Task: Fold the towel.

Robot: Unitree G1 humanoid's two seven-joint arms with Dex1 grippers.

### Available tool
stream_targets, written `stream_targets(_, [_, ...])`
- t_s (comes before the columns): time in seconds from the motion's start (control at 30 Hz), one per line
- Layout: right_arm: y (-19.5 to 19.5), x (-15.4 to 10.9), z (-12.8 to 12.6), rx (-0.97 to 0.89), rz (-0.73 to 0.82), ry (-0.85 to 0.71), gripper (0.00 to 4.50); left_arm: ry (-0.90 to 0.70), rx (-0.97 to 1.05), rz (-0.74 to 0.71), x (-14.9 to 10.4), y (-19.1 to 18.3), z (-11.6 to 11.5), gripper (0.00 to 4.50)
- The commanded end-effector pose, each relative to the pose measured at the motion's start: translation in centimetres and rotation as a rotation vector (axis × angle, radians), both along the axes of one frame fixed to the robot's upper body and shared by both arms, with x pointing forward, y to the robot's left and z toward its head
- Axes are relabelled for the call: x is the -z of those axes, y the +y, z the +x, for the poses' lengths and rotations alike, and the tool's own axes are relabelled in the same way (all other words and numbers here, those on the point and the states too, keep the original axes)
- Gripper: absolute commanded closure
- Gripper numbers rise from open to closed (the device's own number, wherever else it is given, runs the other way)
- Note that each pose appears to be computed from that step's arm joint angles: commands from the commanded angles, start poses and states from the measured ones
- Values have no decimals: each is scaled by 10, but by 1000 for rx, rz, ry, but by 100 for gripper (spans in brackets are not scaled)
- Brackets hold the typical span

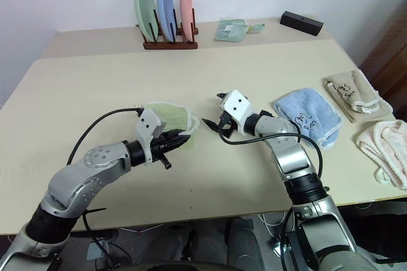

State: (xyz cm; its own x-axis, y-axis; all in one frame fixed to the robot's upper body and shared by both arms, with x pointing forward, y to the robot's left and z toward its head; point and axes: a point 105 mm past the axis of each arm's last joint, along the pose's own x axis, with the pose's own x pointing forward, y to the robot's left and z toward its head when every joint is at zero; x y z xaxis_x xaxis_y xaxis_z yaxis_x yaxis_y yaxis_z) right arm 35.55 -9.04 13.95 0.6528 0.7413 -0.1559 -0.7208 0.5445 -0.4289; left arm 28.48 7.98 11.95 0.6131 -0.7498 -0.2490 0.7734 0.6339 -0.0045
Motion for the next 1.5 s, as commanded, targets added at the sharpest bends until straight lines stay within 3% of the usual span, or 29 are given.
stream_targets(0.03, [2, -16, 0, -13, 6, -58, 1, -54, -15, -32, -17, 9, -3, 158])
stream_targets(0.1, [0, -17, 0, -12, 1, -57, 1, -64, -10, -79, -27, 17, -9, 61])
stream_targets(0.13, [-2, -17, 0, -10, -1, -56, 1, -73, -15, -95, -31, 23, -12, 61])
stream_targets(0.2, [-8, -18, 3, 8, -6, -56, 56, -100, -62, -154, -42, 42, -16, 75])
stream_targets(0.27, [-10, -21, 2, -3, -15, -63, 135, -129, -164, -186, -48, 69, -14, 148])
stream_targets(0.37, [-8, -28, -1, -29, 4, -64, 293, -168, -292, -163, -50, 99, -9, 299])
stream_targets(0.47, [24, -47, -20, -170, 182, 29, 447, -275, -406, -52, -55, 118, 8, 449])
stream_targets(0.6, [45, -51, -27, -223, 239, 83, 447, -323, -358, 17, -48, 105, 18, 449])
stream_targets(0.7, [65, -36, -27, -251, 230, 135, 447, -233, -309, -42, -29, 96, 27, 449])
stream_targets(0.87, [80, 35, -16, -166, 81, 287, 447, -104, -236, -19, 14, 85, 34, 449])
stream_targets(0.97, [73, 60, -14, -120, 5, 310, 447, -72, -224, -5, 30, 84, 32, 449])
stream_targets(1.13, [69, 57, -13, -94, 38, 305, 447, -61, -230, -8, 35, 85, 28, 449])
stream_targets(1.23, [69, 39, -13, -111, 95, 258, 447, -83, -241, -39, 27, 86, 27, 449])
stream_targets(1.3, [67, 25, -12, -123, 132, 231, 397, -95, -255, -82, 18, 89, 26, 450])
stream_targets(1.4, [60, 0, -16, -163, 150, 176, 282, -129, -345, -150, -6, 111, 26, 371])
stream_targets(1.5, [51, -14, -19, -171, 140, 130, 137, -119, -466, -149, -14, 140, 26, 222])
